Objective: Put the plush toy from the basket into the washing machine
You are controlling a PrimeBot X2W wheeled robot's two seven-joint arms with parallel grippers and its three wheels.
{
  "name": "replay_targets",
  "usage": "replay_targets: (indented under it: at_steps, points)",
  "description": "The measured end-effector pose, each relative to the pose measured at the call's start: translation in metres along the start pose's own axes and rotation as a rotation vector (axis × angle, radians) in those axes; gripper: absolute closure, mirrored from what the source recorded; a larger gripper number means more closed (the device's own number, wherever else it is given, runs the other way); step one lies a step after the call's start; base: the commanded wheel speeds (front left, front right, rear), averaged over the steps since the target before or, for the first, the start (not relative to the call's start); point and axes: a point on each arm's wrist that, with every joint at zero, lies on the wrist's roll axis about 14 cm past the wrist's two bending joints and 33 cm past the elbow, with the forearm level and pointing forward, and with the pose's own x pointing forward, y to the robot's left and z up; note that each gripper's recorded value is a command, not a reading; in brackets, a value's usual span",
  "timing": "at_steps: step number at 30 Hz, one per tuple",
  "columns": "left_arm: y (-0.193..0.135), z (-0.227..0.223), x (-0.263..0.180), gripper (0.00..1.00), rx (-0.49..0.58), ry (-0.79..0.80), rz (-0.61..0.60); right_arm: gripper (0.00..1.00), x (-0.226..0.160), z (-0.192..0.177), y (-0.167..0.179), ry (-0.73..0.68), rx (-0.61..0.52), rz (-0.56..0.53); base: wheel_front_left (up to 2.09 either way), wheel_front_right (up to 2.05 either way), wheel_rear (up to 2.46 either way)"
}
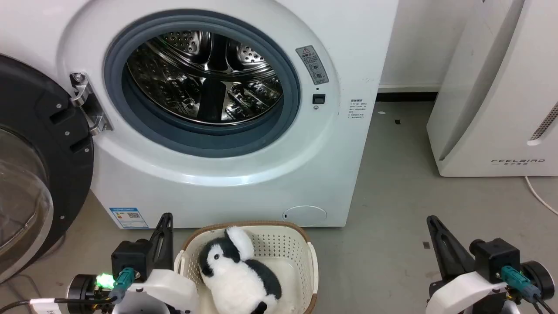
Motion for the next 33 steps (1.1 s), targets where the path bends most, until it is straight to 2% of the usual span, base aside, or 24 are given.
replay_targets:
  at_steps: [15, 16, 17, 18, 19, 33]
  points:
    - [0.0, 0.0, 0.0, 1.0, 0.0, 0.0, 0.0, 1.0, 0.0, 0.0, 0.0, 0.0, 0.0, 0.0, 0.0, 0.0, 0.0]
    - [-0.0001, -0.0001, 0.0, 0.0, 0.0, 0.0, 0.0, 0.0, 0.0, -0.0001, 0.0, 0.0, 0.001, 0.0, 0.0, 0.0, 0.0]
    - [-0.0001, -0.0002, 0.0, 1.0, 0.0, 0.001, 0.0, 1.0, -0.0001, -0.0003, 0.0, 0.001, 0.001, 0.0, 0.0, 0.0, 0.0]
    - [-0.0001, -0.0003, 0.0, 1.0, 0.0, 0.001, 0.0, 1.0, -0.0001, -0.0004, 0.0, 0.001, 0.001, 0.0, 0.0, 0.0, 0.0]
    - [-0.0002, -0.0004, 0.0, 0.0, 0.0, 0.001, 0.0, 0.0, -0.0001, -0.0004, -0.0001, 0.001, 0.001, 0.0, 0.0, 0.0, 0.0]
    - [-0.0034, -0.0071, 0.0026, 0.0, 0.0, 0.01, 0.002, 0.0, 0.0011, 0.0046, -0.0078, -0.03, 0.021, -0.022, 0.0, 0.0, 0.0]
